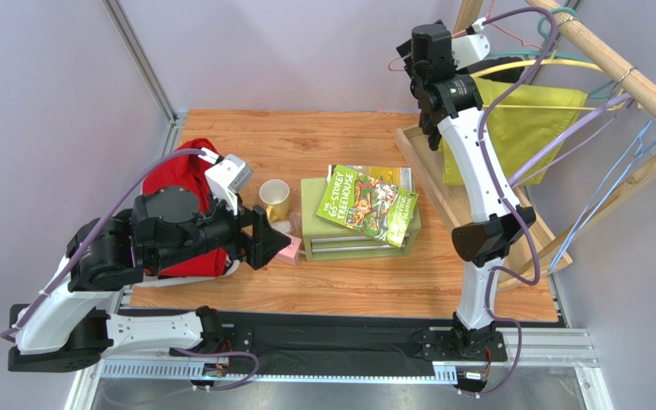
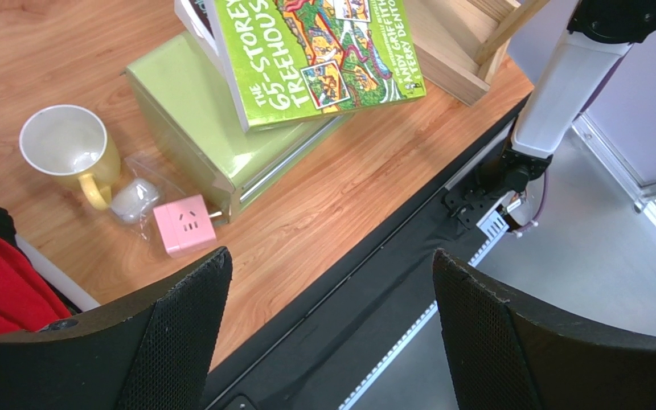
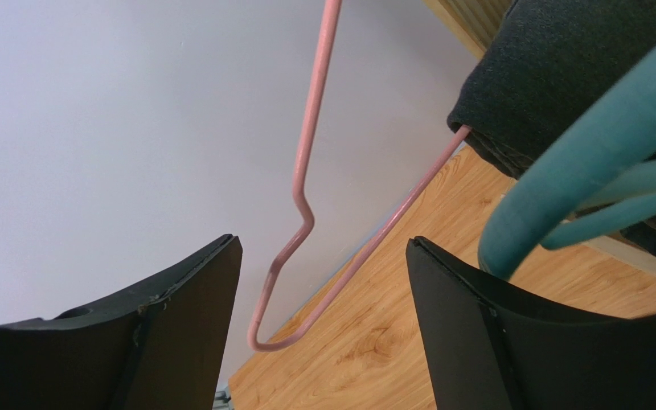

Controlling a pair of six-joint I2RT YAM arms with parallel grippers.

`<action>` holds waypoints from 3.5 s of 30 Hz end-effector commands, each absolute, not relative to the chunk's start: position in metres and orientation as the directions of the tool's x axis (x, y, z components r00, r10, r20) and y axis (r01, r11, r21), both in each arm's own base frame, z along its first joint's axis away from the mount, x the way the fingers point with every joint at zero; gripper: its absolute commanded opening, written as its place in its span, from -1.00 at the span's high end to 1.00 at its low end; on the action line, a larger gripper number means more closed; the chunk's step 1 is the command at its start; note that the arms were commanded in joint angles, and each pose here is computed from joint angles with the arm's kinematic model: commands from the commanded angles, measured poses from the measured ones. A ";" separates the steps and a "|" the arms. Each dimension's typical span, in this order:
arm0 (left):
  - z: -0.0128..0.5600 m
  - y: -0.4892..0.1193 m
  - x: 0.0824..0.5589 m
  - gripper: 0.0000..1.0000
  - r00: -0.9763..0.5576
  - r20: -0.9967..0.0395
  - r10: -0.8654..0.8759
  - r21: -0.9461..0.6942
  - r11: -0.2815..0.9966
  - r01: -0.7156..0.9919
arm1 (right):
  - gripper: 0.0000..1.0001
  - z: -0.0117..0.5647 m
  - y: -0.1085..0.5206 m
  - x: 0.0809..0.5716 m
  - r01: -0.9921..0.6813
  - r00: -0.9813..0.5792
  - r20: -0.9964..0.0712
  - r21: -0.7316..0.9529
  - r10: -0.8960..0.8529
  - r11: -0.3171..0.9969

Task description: Remove the trousers from the hanger

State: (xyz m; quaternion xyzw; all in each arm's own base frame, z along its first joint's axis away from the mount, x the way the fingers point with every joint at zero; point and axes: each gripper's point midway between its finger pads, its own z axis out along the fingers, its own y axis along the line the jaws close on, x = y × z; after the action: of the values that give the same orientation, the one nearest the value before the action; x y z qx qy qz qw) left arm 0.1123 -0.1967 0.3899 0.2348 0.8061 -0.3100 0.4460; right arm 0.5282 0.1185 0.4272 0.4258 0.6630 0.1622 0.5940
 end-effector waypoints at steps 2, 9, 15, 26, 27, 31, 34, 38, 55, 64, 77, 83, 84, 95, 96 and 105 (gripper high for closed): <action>0.405 -0.190 0.118 -0.84 -0.432 -0.896 0.101 -0.244 0.701 0.670 | -0.51 0.429 0.110 0.540 0.367 0.117 -0.597 0.769 0.794 0.524; 0.409 -0.184 0.124 -0.86 -0.399 -0.906 0.143 -0.185 0.713 0.676 | -0.32 0.443 0.117 0.566 0.282 0.166 -0.590 0.796 0.790 0.535; 0.409 -0.180 0.127 -0.87 -0.384 -0.907 0.176 -0.146 0.721 0.677 | -0.15 0.443 0.112 0.586 0.242 0.222 -0.563 0.822 0.796 0.515; 0.411 -0.179 0.136 -0.88 -0.365 -0.905 0.218 -0.099 0.726 0.680 | 0.50 0.503 0.132 0.596 -0.004 0.272 -0.504 0.851 0.820 0.525; 0.410 -0.179 0.136 -0.88 -0.366 -0.903 0.223 -0.097 0.725 0.681 | 0.56 0.509 0.133 0.594 -0.024 0.275 -0.495 0.853 0.824 0.521; 0.411 -0.181 0.137 -0.88 -0.364 -0.905 0.219 -0.099 0.725 0.682 | 0.76 0.545 0.133 0.571 -0.092 0.290 -0.458 0.861 0.840 0.501; 0.414 -0.182 0.137 -0.88 -0.363 -0.909 0.206 -0.108 0.723 0.682 | 0.92 0.557 0.138 0.558 -0.106 0.295 -0.487 0.838 0.822 0.535; 0.415 -0.184 0.135 -0.87 -0.369 -0.910 0.189 -0.130 0.715 0.687 | 1.00 0.571 0.139 0.548 -0.135 0.295 -0.532 0.799 0.793 0.586; 0.428 -0.183 0.127 -0.87 -0.386 -0.919 0.080 -0.225 0.696 0.681 | 1.00 0.614 0.167 0.501 -0.321 0.207 -0.655 0.656 0.726 0.683; 0.436 -0.182 0.124 -0.87 -0.375 -0.925 0.052 -0.241 0.683 0.689 | 1.00 0.608 0.188 0.470 -0.338 0.078 -0.635 0.708 0.768 0.620; 0.464 -0.170 0.129 -0.86 -0.286 -0.958 0.021 -0.191 0.697 0.691 | 1.00 0.616 0.216 0.398 -0.390 -0.210 -0.544 0.809 0.812 0.441; 0.474 -0.167 0.132 -0.86 -0.273 -0.962 -0.020 -0.207 0.709 0.675 | 1.00 0.627 0.241 0.375 -0.489 -0.338 -0.544 0.798 0.768 0.351; 0.477 -0.165 0.135 -0.86 -0.272 -0.961 -0.039 -0.215 0.722 0.657 | 1.00 0.632 0.245 0.368 -0.520 -0.359 -0.555 0.787 0.751 0.333; 0.509 -0.159 0.166 -0.85 -0.196 -0.963 -0.186 -0.263 0.807 0.528 | 1.00 0.671 0.273 0.314 -0.683 -0.493 -0.565 0.722 0.661 0.108; 0.511 -0.162 0.169 -0.85 -0.188 -0.963 -0.193 -0.264 0.811 0.523 | 1.00 0.678 0.269 0.302 -0.698 -0.494 -0.567 0.711 0.659 0.088; 0.565 -0.198 0.205 -0.86 -0.082 -0.954 -0.289 -0.292 0.827 0.481 | 1.00 0.716 0.254 0.222 -0.686 -0.625 -0.494 0.718 0.604 -0.123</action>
State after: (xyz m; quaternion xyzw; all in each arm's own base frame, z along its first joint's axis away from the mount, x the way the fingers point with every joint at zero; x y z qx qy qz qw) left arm 0.1894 -0.1899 0.5235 0.1106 0.7153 -0.2744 0.6331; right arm 0.3387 0.2940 0.6046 0.0769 0.6421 0.6630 0.3772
